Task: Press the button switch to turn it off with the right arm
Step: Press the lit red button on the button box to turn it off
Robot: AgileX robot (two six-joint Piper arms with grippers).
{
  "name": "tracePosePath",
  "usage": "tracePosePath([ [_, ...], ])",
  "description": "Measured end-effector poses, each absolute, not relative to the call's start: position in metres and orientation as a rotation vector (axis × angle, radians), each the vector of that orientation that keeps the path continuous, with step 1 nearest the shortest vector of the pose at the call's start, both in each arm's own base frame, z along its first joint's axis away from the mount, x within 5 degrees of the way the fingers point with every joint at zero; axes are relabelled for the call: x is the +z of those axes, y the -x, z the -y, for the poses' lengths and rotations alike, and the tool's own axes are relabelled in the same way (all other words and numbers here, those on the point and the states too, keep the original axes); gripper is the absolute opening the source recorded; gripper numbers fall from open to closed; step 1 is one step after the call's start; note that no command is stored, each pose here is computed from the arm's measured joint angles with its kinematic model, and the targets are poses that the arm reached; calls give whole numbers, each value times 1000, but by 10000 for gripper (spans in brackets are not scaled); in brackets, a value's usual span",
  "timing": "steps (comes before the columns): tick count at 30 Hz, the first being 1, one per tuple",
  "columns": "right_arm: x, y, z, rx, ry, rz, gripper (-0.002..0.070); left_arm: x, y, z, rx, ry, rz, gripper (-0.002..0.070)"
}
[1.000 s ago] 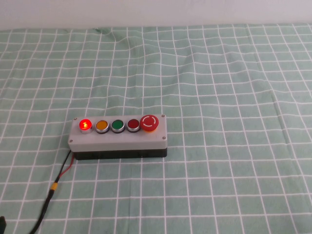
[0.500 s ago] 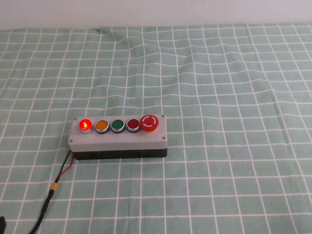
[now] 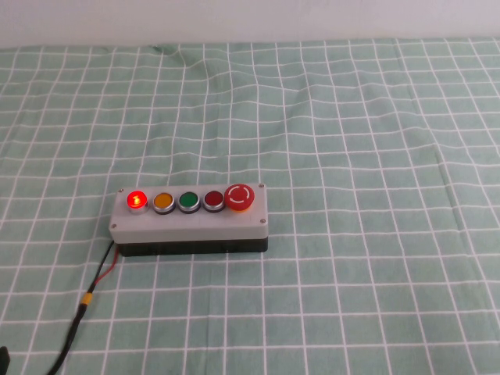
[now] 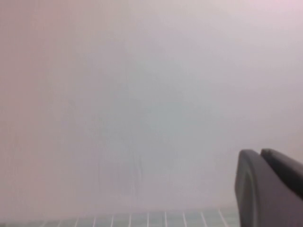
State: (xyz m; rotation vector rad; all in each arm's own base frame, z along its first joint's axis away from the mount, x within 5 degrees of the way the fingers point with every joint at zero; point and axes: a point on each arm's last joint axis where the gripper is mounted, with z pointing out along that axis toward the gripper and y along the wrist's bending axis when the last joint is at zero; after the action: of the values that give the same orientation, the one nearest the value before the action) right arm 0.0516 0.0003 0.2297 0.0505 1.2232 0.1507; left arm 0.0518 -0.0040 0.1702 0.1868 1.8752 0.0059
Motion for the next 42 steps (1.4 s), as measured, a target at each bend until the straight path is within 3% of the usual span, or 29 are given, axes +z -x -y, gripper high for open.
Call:
tracePosePath([
  [10, 248, -43, 5, 133, -88, -996, -17, 170, -52, 4, 6, -187, -1875, -3],
  [17, 271, -21, 13, 106, -143, -654, -16, 170, -52, 4, 6, -187, -1875, -3],
  [22, 309, -7, 14, 155, -162, -568, -16, 170, -52, 4, 6, -187, -1875, -3],
  [26, 348, 3, 11, 238, -140, -686, -16, 170, -52, 4, 6, -187, -1875, -3],
  [31, 376, 0, 0, 289, -52, -1034, -16, 170, -52, 4, 6, -187, -1875, -3],
  [36, 372, -40, -9, 243, 10, -1378, -16, 170, -52, 4, 6, -187, -1875, -3],
  [39, 365, -57, -10, 217, 25, -1478, -16, 170, -52, 4, 6, -187, -1875, -3],
  [42, 362, -68, -14, 308, -23, -1532, -16, 170, -52, 4, 6, -187, -1875, -3],
])
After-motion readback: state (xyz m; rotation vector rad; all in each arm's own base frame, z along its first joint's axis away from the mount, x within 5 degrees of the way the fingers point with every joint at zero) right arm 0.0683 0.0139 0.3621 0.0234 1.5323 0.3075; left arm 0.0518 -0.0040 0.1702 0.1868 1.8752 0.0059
